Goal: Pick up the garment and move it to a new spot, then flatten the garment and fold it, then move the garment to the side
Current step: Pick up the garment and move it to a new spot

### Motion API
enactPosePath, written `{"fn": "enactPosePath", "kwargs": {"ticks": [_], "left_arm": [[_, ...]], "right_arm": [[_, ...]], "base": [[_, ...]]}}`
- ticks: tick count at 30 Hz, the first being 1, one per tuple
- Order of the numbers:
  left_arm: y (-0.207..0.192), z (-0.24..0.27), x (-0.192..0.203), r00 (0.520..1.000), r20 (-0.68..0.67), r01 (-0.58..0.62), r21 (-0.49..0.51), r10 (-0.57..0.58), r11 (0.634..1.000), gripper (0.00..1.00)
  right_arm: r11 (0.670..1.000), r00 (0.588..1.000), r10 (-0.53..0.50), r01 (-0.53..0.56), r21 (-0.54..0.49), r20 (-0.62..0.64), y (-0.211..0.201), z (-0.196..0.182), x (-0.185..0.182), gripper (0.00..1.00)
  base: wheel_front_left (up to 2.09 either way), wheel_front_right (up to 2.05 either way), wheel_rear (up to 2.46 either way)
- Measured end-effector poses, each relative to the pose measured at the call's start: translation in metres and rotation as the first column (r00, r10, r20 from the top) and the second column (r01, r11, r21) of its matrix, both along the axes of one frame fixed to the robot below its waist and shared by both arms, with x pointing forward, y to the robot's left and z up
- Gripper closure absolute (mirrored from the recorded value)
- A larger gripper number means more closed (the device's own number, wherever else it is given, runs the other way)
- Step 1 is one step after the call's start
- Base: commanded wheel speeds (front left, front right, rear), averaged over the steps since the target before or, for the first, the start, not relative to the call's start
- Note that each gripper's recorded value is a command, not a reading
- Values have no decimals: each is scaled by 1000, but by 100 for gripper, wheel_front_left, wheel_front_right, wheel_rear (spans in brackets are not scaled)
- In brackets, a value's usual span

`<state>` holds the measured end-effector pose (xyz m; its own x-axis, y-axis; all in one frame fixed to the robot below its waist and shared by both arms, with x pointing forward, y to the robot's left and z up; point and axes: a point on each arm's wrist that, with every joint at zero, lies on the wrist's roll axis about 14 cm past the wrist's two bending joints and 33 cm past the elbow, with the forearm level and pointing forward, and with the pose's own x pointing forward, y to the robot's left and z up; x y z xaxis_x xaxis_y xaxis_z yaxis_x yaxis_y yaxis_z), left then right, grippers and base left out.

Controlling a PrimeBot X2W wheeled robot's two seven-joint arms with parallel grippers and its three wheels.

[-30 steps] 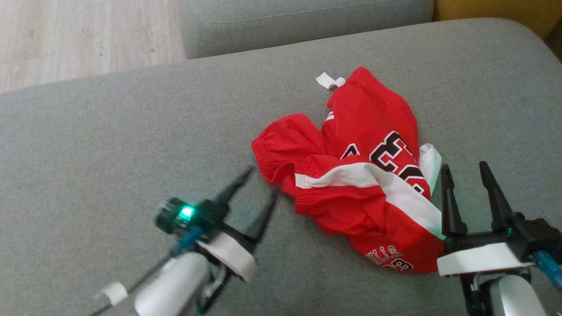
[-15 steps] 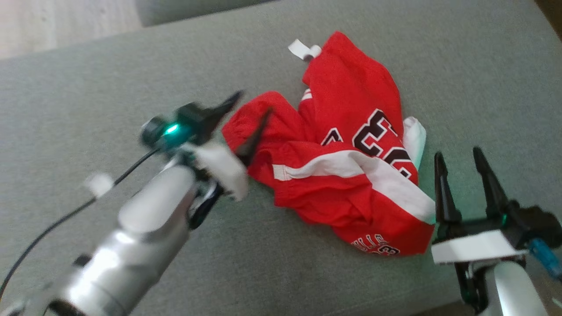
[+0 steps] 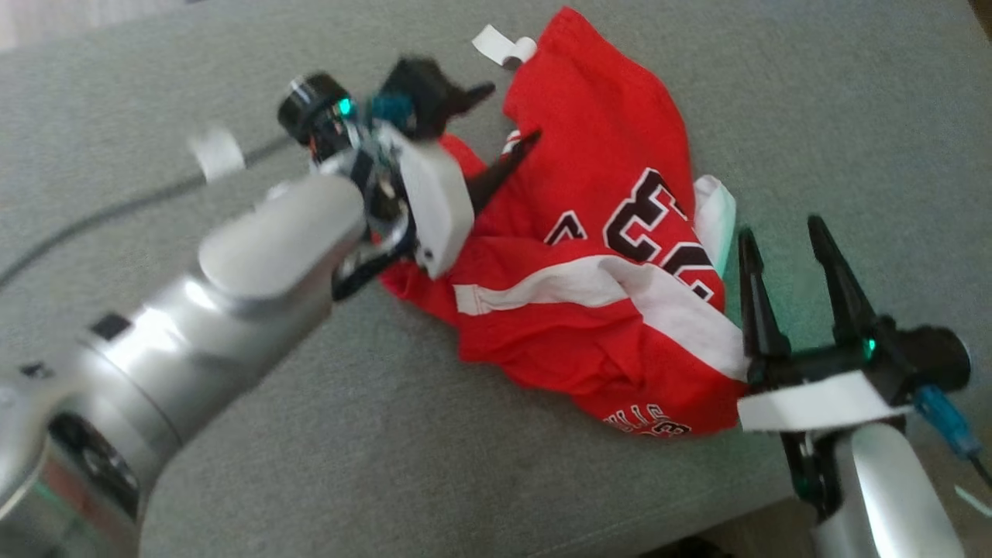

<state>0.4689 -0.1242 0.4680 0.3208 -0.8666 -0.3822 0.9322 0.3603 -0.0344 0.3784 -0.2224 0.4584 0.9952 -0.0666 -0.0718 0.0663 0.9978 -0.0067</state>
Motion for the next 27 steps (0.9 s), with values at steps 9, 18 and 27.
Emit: {"fn": "enactPosePath", "kwargs": {"ticks": [9,18,27], "left_arm": [[-22,3,22,997,-66,37,58,-33,998,0],[-27,-44,34,984,-171,77,197,-43,977,0],[-21,-84,9,943,-309,224,323,-121,919,0]], "right_arm": [[1000,1000,-18,18,12,-4,-6,-1,6,0],[997,996,-72,73,26,-47,-22,-15,7,0],[995,993,-92,95,36,-72,-29,-24,9,0]], "base": [[0,0,0],[0,0,0],[0,0,0]]}}
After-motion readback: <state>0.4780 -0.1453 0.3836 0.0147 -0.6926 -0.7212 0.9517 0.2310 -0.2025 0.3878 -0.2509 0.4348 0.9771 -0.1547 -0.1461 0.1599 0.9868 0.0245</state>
